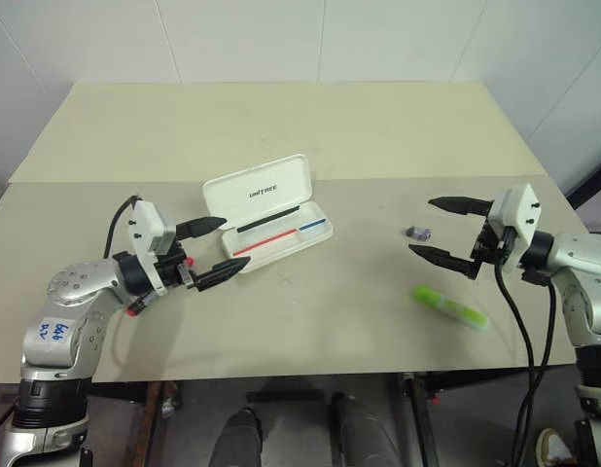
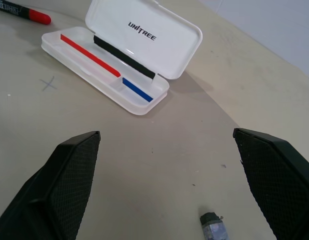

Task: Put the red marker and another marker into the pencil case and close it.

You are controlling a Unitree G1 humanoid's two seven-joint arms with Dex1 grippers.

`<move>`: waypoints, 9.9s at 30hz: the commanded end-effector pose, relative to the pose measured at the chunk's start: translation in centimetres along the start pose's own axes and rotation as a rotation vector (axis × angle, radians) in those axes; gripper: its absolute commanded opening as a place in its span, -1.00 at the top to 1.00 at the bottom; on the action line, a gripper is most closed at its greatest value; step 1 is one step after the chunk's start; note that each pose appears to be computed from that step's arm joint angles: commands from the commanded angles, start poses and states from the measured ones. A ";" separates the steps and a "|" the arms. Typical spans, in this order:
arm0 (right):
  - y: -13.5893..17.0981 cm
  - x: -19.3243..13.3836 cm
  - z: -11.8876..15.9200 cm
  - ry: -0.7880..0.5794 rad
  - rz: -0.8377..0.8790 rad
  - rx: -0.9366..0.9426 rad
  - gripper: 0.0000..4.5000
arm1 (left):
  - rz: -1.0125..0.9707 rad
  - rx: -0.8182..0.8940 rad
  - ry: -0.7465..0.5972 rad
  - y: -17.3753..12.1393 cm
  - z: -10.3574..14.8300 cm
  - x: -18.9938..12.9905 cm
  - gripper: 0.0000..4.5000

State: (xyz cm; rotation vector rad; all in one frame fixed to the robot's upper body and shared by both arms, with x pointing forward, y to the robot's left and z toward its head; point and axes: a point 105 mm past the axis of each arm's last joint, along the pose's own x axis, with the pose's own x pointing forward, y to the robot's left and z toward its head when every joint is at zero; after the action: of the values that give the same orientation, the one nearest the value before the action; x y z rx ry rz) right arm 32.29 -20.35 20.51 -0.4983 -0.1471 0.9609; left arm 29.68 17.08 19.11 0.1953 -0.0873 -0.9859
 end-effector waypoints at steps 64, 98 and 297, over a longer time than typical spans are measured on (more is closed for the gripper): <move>5.7 2.6 6.8 -0.231 -0.052 -0.047 -1.00 | -0.035 0.079 0.494 2.1 -8.1 3.9 0.99; 4.8 2.1 5.9 -0.177 0.006 -0.054 -1.00 | -0.497 0.187 0.450 -3.6 -5.7 2.1 0.99; 5.1 -10.5 -10.7 0.353 -0.104 0.345 0.25 | -0.417 0.205 0.076 -3.0 3.2 0.2 -1.00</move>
State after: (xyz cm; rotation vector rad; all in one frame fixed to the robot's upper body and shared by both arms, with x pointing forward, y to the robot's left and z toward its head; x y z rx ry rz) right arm 25.76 -30.46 8.99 -0.3217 0.3449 0.7666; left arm 26.93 15.00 20.82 0.4126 -0.0464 -1.3785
